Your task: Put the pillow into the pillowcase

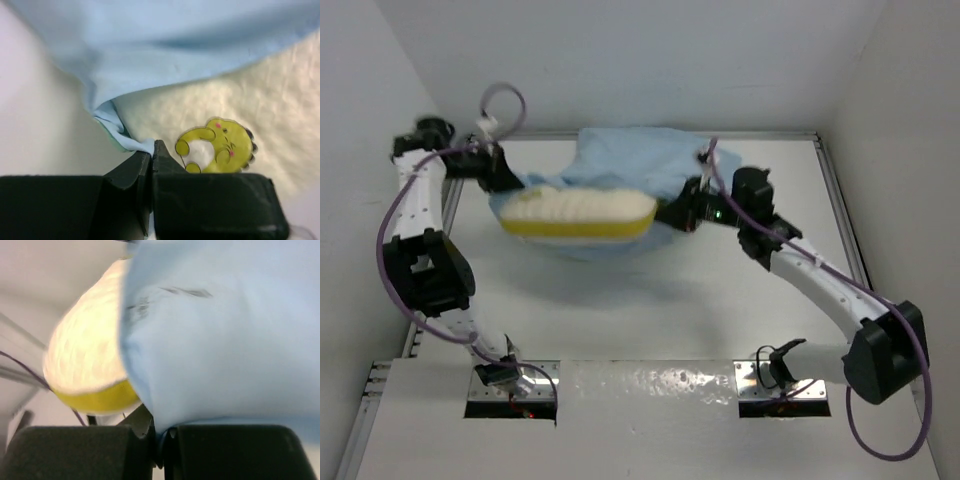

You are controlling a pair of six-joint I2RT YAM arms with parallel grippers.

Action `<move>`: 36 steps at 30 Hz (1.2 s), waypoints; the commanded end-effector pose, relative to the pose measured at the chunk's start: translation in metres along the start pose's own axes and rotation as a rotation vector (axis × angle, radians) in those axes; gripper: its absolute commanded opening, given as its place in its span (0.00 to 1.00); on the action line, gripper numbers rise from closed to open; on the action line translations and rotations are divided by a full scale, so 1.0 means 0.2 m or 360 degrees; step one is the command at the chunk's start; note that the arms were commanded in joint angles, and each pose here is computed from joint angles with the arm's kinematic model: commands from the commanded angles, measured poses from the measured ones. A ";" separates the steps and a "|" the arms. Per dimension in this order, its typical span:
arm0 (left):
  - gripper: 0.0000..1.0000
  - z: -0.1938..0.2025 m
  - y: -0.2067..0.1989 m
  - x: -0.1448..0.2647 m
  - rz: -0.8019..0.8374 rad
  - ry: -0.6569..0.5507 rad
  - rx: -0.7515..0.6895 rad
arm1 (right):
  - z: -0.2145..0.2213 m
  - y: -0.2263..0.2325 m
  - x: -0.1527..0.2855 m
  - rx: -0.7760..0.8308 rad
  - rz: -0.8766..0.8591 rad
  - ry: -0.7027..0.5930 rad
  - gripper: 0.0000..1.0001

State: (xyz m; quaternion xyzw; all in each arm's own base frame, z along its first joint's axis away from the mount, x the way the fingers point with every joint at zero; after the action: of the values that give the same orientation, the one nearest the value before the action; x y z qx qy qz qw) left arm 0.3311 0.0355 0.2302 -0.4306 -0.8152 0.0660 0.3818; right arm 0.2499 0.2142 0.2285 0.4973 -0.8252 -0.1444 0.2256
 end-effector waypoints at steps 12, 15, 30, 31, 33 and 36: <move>0.00 -1.43 -1.19 1.40 -0.0356 -0.2082 -0.0822 | -1.71 0.51 0.53 0.0436 -0.0013 -0.1154 0.00; 0.00 -1.40 -1.05 1.34 -0.0339 -0.2082 -0.0619 | -1.69 0.46 0.52 0.0358 0.0069 -0.1161 0.00; 0.00 -1.35 -1.55 1.57 -0.0571 -0.2298 -0.1068 | -2.04 0.81 0.97 0.0586 0.0291 -0.1620 0.00; 0.00 -1.34 -1.11 1.40 -0.0521 -0.2109 -0.0688 | -1.93 0.71 0.89 0.0493 0.0369 -0.1370 0.00; 0.00 -1.23 -0.93 1.21 -0.0545 -0.1998 -0.0383 | -1.51 0.38 0.65 0.0064 0.0389 -0.1036 0.00; 0.00 -1.39 -1.22 1.44 -0.0613 -0.2216 -0.0719 | -1.60 0.37 0.74 0.0274 0.0354 -0.1530 0.00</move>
State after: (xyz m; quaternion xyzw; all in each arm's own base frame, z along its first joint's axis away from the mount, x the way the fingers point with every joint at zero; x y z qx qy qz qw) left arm 0.2859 0.0399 0.6417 -0.2361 -0.9361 0.1442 -0.2171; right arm 0.2954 0.1269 0.5450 0.3214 -0.9085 -0.2501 -0.0940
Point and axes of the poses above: each gripper's point midway between its finger pads, its own x axis back along the fingers, its own y axis along the line the jaws close on, z = x × y, the point moved 7 cm from there along x, back along the fingers, and after that the axes turned 6 degrees about x, right-handed, at the moved point
